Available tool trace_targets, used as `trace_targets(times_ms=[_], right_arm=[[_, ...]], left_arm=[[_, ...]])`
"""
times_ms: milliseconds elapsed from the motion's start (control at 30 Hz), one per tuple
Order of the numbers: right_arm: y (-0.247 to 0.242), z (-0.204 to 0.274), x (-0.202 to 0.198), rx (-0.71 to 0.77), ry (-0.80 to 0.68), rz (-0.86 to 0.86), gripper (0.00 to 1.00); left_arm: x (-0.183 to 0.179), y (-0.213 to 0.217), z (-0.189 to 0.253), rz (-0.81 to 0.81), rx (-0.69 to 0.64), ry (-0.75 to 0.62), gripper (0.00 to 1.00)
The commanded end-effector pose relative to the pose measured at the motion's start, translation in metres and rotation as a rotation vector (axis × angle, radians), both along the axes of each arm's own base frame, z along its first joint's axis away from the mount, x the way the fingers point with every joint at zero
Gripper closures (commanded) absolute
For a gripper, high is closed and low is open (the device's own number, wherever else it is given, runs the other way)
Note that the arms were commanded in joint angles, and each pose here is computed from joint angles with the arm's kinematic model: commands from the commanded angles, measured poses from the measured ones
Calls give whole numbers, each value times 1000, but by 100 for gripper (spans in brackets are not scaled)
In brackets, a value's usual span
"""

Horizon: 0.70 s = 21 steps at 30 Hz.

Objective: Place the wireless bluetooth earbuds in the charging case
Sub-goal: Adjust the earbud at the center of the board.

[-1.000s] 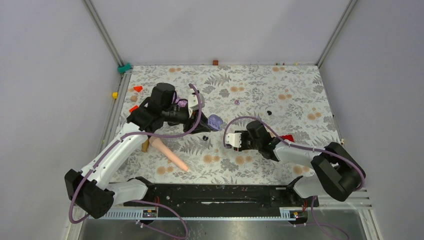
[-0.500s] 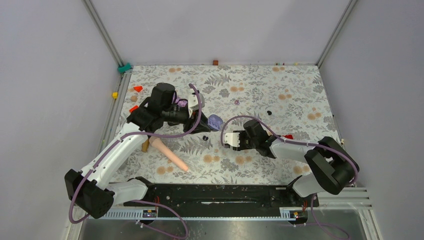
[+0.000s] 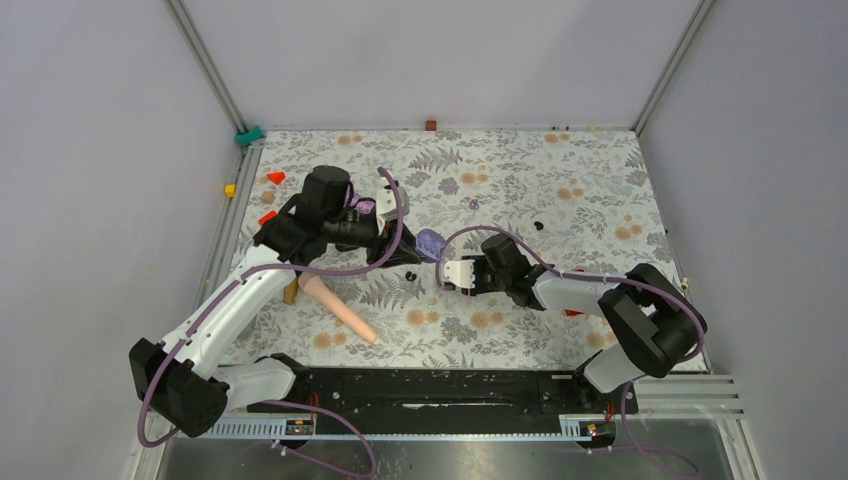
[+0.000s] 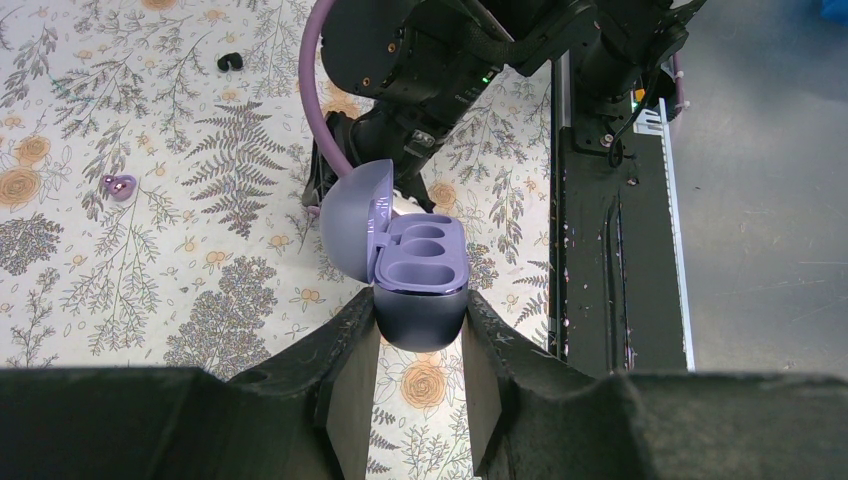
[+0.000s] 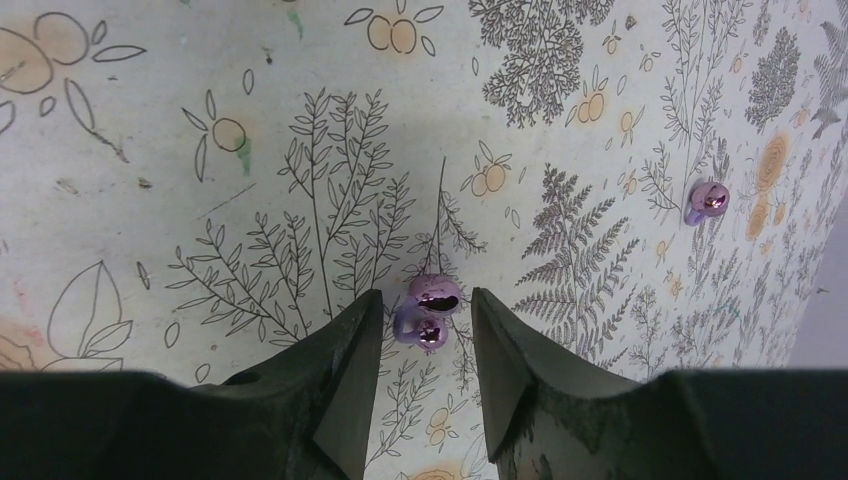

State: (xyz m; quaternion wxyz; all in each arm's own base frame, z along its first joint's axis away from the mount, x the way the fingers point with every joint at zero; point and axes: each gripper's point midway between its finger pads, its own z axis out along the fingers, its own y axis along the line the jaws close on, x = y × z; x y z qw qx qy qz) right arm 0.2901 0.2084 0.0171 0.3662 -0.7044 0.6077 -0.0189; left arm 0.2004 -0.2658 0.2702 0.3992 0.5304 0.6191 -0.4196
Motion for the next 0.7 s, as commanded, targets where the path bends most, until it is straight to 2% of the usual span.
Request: trace_targets(times_ms=[0, 167, 367, 667], right_arm=[[-10, -12, 2, -64, 25, -23, 54], [-13, -14, 6, -88, 15, -42, 58], [-17, -9, 17, -102, -32, -82, 70], [-7, 9, 22, -44, -66, -70, 79]], left_arm=[[2, -1, 28, -6, -48, -96, 98], [2, -1, 27, -7, -47, -93, 97], [3, -2, 26, -7, -45, -89, 97], [3, -3, 25, -8, -44, -86, 97]])
